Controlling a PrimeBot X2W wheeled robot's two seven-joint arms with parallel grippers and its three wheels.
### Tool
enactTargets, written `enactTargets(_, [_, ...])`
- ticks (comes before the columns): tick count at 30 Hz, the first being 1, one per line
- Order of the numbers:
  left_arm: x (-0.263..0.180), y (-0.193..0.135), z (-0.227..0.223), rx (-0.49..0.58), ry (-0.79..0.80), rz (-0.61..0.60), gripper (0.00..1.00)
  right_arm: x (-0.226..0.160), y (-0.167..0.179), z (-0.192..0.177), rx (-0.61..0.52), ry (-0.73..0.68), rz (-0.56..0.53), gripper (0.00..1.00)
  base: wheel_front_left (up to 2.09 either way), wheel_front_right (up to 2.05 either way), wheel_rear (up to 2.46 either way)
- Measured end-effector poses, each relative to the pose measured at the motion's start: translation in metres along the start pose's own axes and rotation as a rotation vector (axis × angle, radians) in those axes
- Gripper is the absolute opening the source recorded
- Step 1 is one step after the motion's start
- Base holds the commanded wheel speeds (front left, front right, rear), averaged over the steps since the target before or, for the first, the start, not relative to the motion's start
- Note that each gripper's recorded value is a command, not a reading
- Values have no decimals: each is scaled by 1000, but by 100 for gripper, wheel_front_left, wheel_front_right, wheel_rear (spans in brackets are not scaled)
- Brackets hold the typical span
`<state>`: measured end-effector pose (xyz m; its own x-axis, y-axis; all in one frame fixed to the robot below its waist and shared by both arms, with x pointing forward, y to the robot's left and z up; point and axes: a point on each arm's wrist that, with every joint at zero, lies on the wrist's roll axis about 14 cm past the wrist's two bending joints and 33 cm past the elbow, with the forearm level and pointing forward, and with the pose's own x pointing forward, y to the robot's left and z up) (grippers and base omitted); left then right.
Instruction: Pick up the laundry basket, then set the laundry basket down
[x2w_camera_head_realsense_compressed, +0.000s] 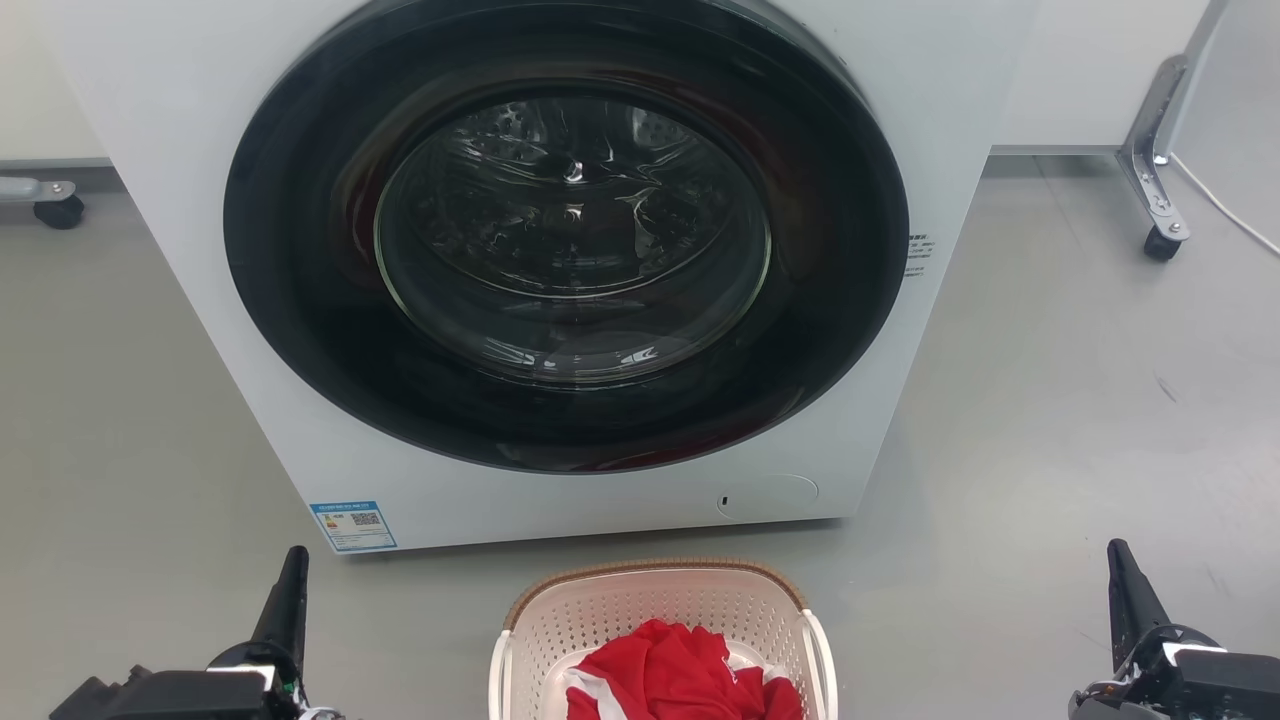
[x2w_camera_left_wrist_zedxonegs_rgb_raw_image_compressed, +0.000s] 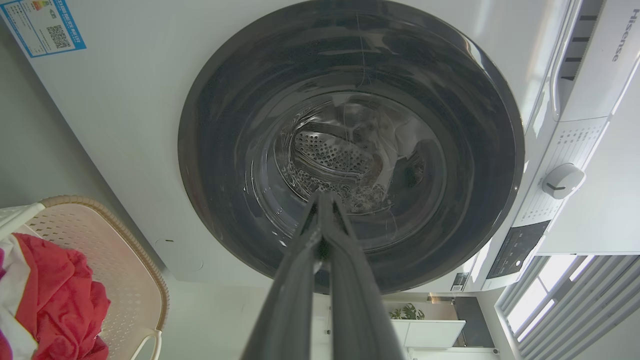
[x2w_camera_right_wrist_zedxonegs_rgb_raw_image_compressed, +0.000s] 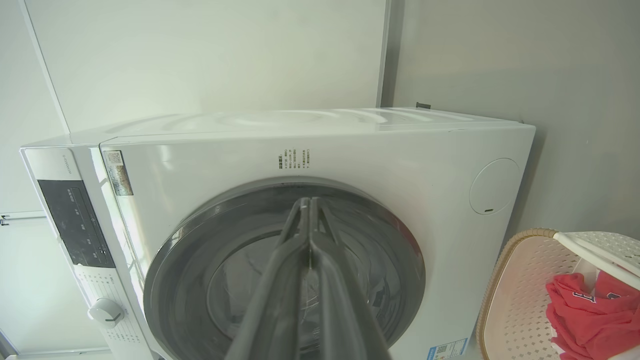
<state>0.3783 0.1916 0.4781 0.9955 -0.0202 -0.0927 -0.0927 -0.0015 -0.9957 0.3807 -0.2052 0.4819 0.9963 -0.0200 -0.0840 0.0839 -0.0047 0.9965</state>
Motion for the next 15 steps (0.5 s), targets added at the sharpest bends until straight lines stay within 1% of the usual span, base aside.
enactTargets(15, [0,0,0,0,0,0,0,0,0,0,0,0,0,0,0,0,0])
